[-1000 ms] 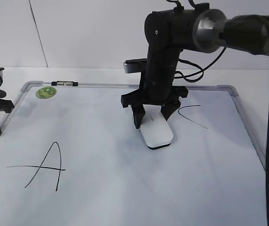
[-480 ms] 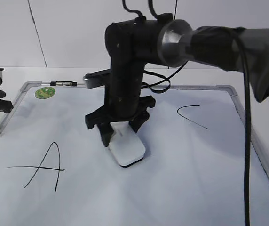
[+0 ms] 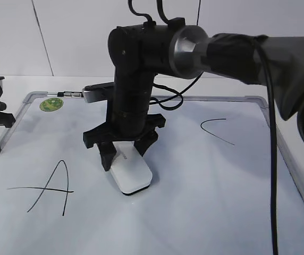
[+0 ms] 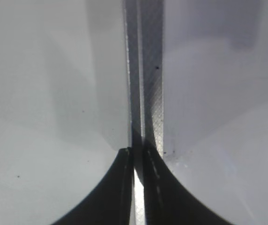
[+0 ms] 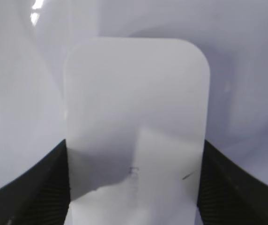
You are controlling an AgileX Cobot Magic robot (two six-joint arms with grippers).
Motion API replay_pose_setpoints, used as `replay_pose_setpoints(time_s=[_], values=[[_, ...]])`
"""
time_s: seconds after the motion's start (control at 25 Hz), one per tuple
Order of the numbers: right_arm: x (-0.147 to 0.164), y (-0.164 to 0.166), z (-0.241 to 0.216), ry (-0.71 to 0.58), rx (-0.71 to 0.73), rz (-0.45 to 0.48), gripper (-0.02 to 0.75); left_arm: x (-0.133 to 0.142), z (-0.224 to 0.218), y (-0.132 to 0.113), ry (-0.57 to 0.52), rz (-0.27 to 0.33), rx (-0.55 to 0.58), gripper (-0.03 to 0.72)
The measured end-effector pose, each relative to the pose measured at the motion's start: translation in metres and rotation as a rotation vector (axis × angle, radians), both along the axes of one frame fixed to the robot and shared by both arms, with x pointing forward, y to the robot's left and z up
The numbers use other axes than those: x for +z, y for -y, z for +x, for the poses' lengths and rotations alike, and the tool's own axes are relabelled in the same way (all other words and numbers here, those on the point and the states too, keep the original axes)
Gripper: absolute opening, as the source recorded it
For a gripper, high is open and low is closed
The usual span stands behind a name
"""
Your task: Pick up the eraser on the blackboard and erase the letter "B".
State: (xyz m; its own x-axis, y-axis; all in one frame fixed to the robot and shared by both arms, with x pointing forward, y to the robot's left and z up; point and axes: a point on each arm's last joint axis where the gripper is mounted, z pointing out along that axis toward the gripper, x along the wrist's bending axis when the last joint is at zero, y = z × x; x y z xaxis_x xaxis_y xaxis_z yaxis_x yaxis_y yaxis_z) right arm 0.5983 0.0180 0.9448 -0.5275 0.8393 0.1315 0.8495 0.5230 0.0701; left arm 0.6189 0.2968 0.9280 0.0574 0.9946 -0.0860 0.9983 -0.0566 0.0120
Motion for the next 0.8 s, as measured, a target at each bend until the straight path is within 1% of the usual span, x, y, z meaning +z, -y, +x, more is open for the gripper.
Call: replay_pose_setpoints(time_s=[0.12, 0.36, 0.44, 0.68, 0.8], values=[[0.001, 0.012, 0.011, -0.005, -0.044, 0.011, 0.555, 0.0, 0.0, 0.0, 0.002, -0.002, 0.001, 0.029], [0.001, 0.052, 0.042, 0.005, -0.149, 0.008, 0.555, 0.0, 0.0, 0.0, 0.002, -0.003, 0.002, 0.029], [0.001, 0.059, 0.046, 0.006, -0.164, 0.007, 0.555, 0.0, 0.0, 0.0, 0.002, -0.003, 0.002, 0.029], [0.001, 0.06, 0.047, 0.005, -0.169, 0.009, 0.555, 0.0, 0.0, 0.0, 0.002, -0.003, 0.002, 0.03], [0.003, 0.06, 0.047, 0.0, -0.174, 0.029, 0.555, 0.0, 0.0, 0.0, 0.002, -0.003, 0.002, 0.03]])
